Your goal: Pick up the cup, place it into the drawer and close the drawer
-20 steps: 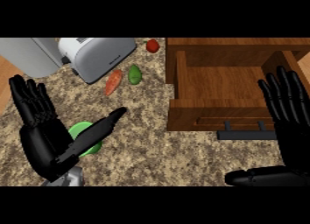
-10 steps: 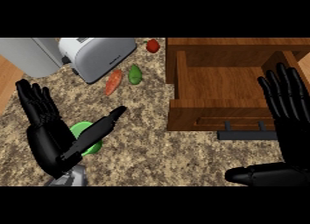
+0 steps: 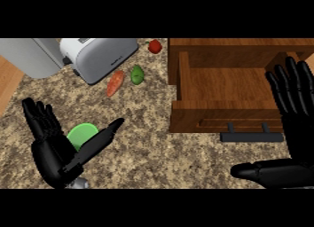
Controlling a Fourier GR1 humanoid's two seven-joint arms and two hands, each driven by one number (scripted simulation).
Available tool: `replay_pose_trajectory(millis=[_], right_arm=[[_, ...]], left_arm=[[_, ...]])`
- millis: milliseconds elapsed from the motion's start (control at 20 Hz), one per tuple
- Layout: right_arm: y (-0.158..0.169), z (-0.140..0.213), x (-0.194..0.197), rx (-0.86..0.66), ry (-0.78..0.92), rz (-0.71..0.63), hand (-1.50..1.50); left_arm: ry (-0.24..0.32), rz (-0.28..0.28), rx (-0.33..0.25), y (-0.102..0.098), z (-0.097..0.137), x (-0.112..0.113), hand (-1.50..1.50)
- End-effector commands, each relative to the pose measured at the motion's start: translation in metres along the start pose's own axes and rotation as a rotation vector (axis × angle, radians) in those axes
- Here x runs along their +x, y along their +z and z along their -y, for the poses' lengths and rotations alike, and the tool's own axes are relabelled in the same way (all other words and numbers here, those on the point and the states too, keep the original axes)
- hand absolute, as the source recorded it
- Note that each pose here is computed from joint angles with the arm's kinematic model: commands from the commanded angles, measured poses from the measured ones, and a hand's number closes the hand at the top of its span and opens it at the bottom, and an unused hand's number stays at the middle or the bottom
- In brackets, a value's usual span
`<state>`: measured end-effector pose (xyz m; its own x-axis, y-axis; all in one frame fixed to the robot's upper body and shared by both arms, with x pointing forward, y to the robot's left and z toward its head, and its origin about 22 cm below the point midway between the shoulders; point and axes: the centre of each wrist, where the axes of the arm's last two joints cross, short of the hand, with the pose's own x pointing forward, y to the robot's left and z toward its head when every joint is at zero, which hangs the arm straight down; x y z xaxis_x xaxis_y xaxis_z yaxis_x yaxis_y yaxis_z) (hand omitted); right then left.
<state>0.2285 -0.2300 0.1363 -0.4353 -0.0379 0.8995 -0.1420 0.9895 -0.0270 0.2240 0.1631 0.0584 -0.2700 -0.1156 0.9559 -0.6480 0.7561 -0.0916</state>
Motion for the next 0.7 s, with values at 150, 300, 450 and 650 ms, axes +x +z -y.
replay_pose_trajectory(millis=[150, 300, 450, 650], right_arm=[[0.000, -0.008, -0.004, -0.007, -0.002, -0.008, -1.50], [0.001, 0.002, 0.005, 0.007, 0.010, 0.006, -1.50], [0.020, 0.027, -0.009, 0.003, 0.006, -0.021, -1.50], [-0.002, 0.004, 0.021, 0.026, -0.005, -0.007, -1.50]], left_arm=[[-0.033, -0.060, 0.058, 0.019, -0.030, -0.020, -1.50], [-0.042, -0.065, 0.100, 0.012, -0.025, -0.042, -1.50], [-0.060, -0.080, 0.092, 0.025, -0.025, -0.050, -1.50], [-0.061, -0.089, 0.087, 0.020, -0.045, -0.079, -1.50]])
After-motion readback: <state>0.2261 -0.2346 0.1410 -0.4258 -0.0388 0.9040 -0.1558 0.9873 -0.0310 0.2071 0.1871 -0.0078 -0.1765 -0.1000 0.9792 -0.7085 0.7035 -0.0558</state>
